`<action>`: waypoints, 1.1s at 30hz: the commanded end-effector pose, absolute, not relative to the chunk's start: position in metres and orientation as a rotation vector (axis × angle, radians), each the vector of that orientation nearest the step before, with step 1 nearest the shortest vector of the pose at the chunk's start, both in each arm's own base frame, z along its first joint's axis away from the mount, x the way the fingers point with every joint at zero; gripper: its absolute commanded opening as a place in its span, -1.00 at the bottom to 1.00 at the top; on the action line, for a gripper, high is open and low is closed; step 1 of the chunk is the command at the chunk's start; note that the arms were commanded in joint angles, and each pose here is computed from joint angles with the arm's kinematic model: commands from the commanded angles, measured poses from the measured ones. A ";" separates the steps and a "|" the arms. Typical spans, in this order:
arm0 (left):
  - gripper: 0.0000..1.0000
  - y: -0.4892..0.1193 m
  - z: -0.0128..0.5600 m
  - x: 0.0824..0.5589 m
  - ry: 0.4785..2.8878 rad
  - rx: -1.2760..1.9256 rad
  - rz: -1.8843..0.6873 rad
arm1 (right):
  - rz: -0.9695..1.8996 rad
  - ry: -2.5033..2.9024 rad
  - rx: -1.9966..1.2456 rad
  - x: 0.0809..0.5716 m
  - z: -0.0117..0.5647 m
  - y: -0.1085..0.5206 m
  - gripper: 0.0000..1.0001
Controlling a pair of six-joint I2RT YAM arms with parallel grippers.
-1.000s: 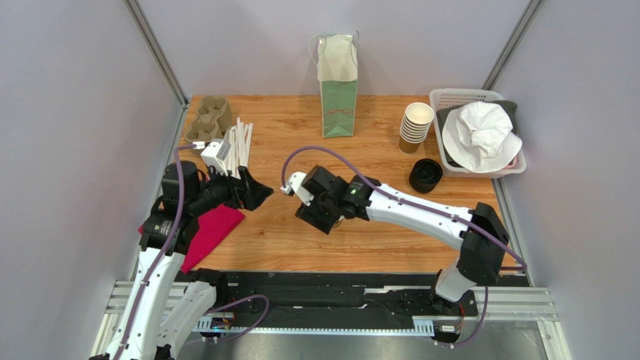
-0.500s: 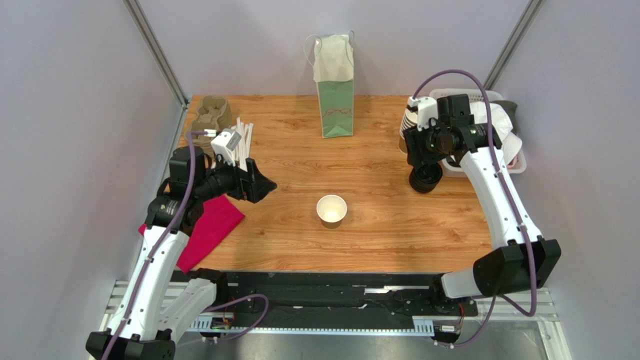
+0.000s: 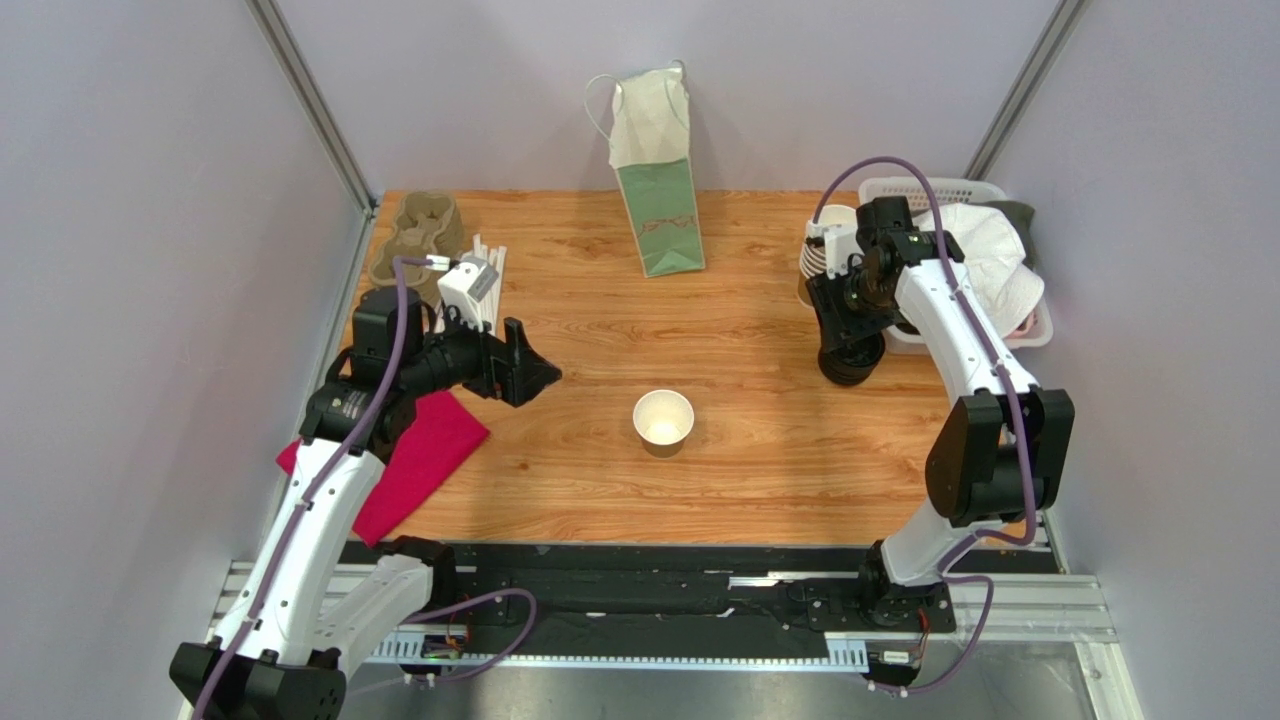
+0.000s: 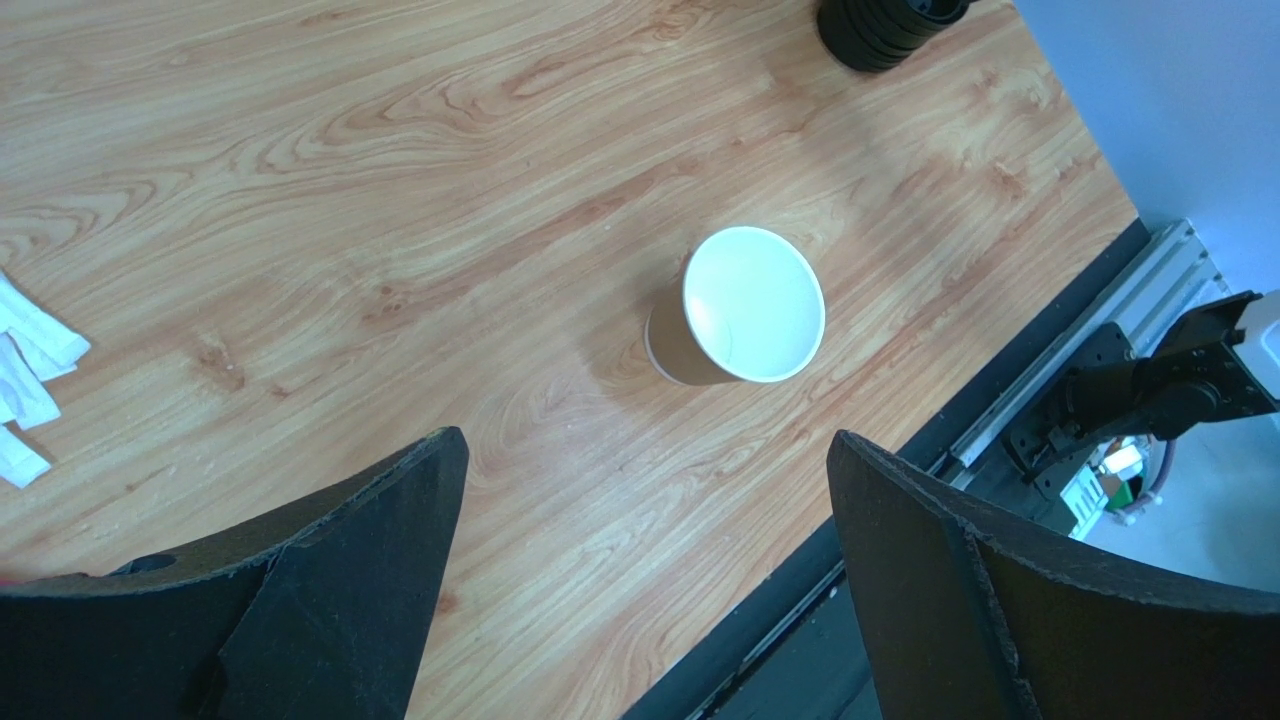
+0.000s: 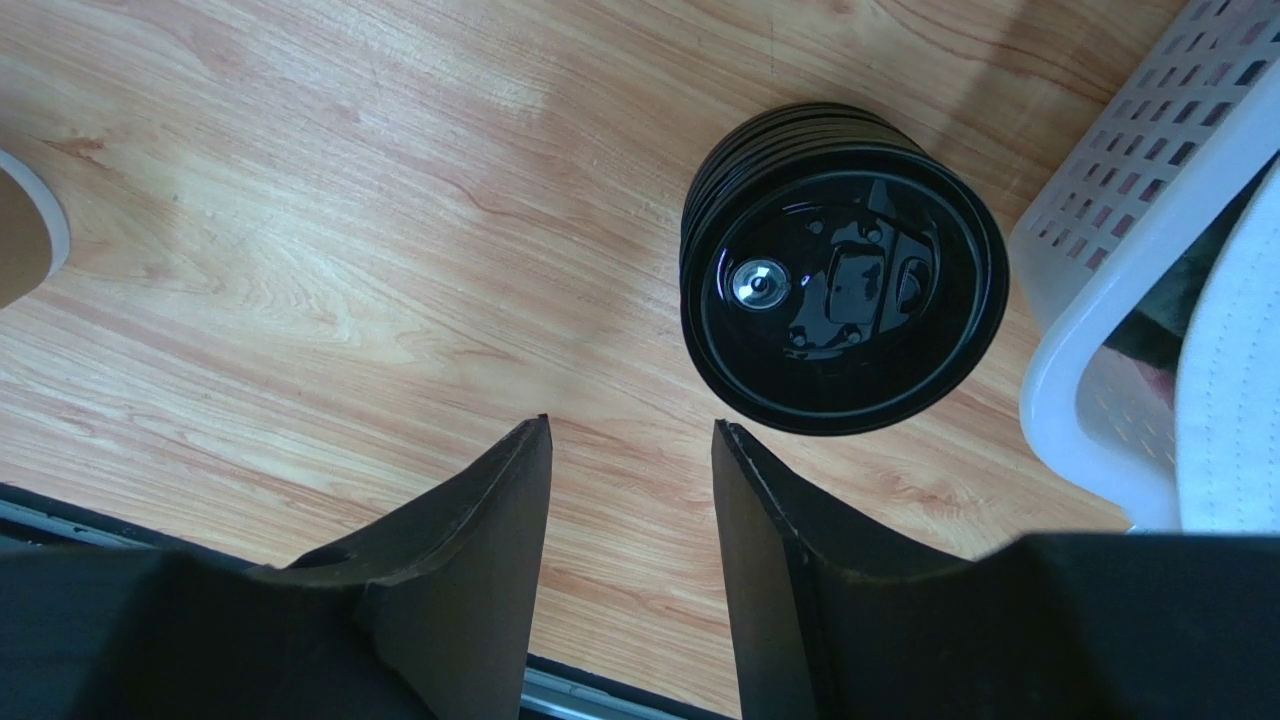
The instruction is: Pack the takeout coffee
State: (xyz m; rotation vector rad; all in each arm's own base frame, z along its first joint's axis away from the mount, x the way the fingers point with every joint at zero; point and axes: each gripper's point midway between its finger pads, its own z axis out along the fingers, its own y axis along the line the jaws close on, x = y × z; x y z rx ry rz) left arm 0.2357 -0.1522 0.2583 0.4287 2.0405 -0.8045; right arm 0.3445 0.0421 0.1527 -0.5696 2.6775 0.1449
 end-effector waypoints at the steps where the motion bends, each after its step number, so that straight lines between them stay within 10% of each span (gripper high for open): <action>1: 0.98 -0.156 0.267 0.239 1.978 0.476 -0.797 | 0.110 2.647 -0.594 0.358 0.147 0.038 -0.05; 33: 0.98 -0.156 0.265 0.238 1.981 0.469 -0.806 | 0.146 2.740 -0.569 0.377 0.105 0.025 -0.28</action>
